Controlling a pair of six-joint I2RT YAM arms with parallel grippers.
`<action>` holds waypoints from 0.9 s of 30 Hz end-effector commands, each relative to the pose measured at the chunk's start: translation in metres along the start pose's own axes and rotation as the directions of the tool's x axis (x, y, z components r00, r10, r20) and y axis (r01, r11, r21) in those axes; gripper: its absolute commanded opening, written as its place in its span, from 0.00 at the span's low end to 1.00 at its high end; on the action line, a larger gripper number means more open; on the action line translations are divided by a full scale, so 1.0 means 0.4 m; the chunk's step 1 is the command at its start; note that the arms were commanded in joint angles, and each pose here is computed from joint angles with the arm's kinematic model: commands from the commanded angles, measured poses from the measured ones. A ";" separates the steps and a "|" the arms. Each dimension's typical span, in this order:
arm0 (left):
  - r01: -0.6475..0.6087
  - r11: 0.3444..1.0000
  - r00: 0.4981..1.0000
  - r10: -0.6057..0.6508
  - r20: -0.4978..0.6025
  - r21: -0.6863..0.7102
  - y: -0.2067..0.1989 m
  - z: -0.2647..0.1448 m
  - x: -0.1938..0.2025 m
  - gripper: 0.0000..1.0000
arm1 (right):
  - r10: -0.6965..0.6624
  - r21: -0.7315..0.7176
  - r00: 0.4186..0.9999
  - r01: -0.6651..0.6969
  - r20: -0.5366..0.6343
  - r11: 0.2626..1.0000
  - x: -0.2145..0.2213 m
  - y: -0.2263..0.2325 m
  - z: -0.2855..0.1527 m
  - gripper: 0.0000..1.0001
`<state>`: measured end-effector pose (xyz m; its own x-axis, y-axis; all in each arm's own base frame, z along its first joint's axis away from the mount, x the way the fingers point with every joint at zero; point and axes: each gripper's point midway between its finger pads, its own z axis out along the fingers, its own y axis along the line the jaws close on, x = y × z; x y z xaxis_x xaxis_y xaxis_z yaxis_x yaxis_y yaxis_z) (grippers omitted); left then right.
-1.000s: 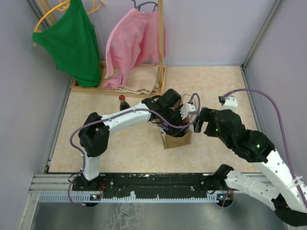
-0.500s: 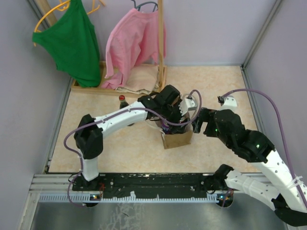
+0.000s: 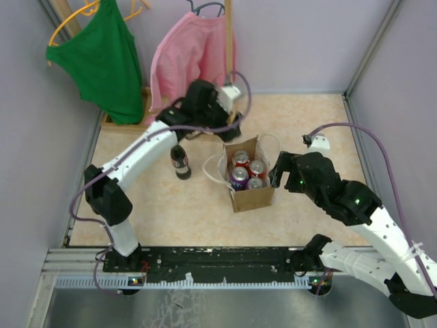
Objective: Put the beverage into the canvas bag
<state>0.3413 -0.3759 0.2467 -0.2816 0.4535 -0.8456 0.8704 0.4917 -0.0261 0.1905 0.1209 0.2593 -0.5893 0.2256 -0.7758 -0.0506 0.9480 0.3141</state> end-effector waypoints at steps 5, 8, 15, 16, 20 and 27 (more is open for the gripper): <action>0.127 0.935 0.990 -0.097 0.105 -0.332 0.373 -0.285 -0.047 0.84 | 0.026 0.036 0.999 -0.028 0.042 0.999 -0.035 0.011 0.023 0.90; 0.160 0.916 0.987 -0.143 0.073 -0.367 0.400 -0.338 0.019 0.84 | 0.012 0.056 1.000 -0.013 0.022 0.998 -0.033 0.018 0.045 0.91; 0.176 0.921 0.981 -0.193 -0.014 -0.347 0.342 -0.414 0.165 0.83 | -0.029 0.046 1.000 0.028 0.006 0.999 -0.047 0.049 0.085 0.91; 0.179 0.924 0.979 -0.200 -0.027 -0.337 0.328 -0.417 0.182 0.83 | -0.035 0.044 0.999 0.035 0.002 0.998 -0.048 0.051 0.090 0.91; 0.175 0.942 0.977 -0.201 -0.064 -0.287 0.278 -0.425 0.227 0.83 | -0.046 0.029 0.999 0.047 -0.017 0.998 -0.049 0.063 0.108 0.91; 0.167 0.955 0.967 -0.208 -0.149 -0.246 0.251 -0.424 0.277 0.82 | -0.054 0.009 0.998 0.054 -0.037 0.999 -0.045 0.075 0.125 0.91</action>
<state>0.3405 -0.1507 0.2430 -0.5168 0.4133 -0.7497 0.6483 0.7609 -0.0274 0.2286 0.1461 0.2289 -0.6638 0.1336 -0.7359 -0.0397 0.9762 0.2130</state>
